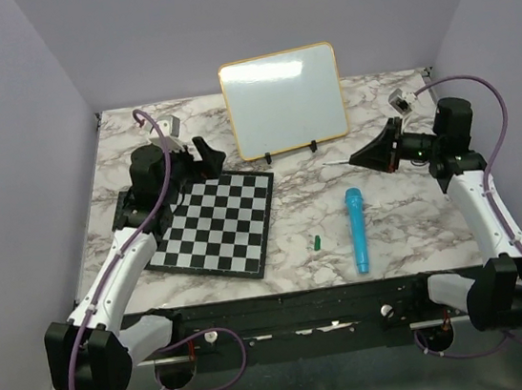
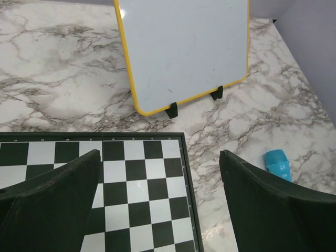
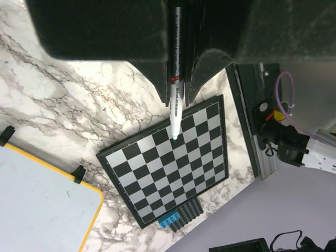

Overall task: Write a sentence on the whiteboard
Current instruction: Pick up the whiteboard from the whiteboard stand.

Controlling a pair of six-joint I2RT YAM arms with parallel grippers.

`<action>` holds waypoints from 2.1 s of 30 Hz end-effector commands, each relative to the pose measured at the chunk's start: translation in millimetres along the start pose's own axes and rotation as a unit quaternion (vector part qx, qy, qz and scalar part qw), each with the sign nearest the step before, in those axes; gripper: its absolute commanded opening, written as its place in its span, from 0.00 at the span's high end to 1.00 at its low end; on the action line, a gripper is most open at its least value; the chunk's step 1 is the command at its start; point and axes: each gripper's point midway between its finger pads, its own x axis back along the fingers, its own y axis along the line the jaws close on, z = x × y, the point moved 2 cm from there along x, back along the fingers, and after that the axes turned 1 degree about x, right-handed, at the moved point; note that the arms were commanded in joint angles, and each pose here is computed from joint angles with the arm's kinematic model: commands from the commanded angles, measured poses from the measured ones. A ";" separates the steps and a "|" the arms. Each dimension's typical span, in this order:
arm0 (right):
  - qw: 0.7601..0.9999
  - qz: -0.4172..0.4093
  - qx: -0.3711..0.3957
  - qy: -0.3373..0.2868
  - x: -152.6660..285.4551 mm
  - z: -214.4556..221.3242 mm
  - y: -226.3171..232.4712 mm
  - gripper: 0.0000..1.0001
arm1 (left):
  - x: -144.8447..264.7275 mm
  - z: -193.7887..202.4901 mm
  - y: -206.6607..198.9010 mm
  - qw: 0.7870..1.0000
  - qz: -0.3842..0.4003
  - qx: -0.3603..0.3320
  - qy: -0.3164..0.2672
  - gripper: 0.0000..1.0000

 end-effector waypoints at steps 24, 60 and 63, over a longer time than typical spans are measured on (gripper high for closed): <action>0.998 -0.010 0.050 -0.030 31.8 7.7 -0.2 0.99 | 20.9 31.6 31.6 0.994 -0.050 -0.085 0.046 0.01; 0.998 -0.055 0.025 -0.028 29.0 -22.6 10.3 0.99 | -86.5 -3.6 63.1 0.984 0.128 0.095 0.081 0.11; 0.998 -0.065 0.008 -0.024 26.1 -13.3 3.6 0.99 | -117.9 8.7 79.7 0.979 0.136 0.114 0.099 0.14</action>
